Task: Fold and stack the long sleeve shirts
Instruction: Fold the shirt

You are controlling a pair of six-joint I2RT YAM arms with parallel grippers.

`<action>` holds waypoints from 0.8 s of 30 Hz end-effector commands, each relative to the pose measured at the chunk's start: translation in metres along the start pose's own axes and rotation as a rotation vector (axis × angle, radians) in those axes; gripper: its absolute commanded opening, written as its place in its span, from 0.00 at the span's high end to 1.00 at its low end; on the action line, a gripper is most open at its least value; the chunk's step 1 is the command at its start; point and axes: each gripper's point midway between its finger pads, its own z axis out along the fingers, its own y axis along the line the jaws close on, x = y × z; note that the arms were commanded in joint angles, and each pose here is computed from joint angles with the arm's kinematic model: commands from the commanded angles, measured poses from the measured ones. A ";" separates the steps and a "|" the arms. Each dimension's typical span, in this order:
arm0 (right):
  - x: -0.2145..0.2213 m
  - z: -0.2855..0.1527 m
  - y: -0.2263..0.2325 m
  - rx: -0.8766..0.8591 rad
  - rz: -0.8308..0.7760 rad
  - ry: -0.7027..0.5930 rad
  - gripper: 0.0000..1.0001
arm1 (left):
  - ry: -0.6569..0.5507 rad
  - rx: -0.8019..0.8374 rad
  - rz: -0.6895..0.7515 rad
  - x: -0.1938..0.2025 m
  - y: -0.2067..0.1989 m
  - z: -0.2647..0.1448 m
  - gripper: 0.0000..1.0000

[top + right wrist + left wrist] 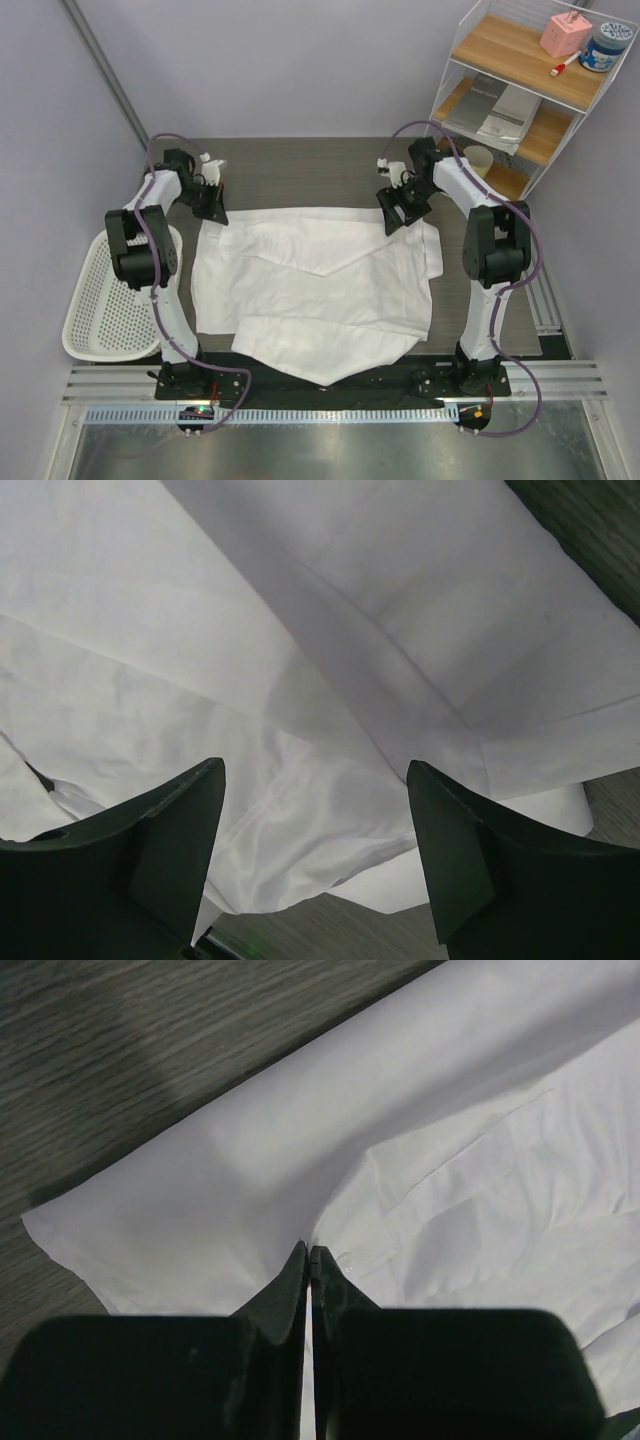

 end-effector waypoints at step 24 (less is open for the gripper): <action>-0.030 0.013 0.026 0.033 -0.099 -0.043 0.29 | 0.062 -0.125 0.041 0.018 -0.004 0.004 0.53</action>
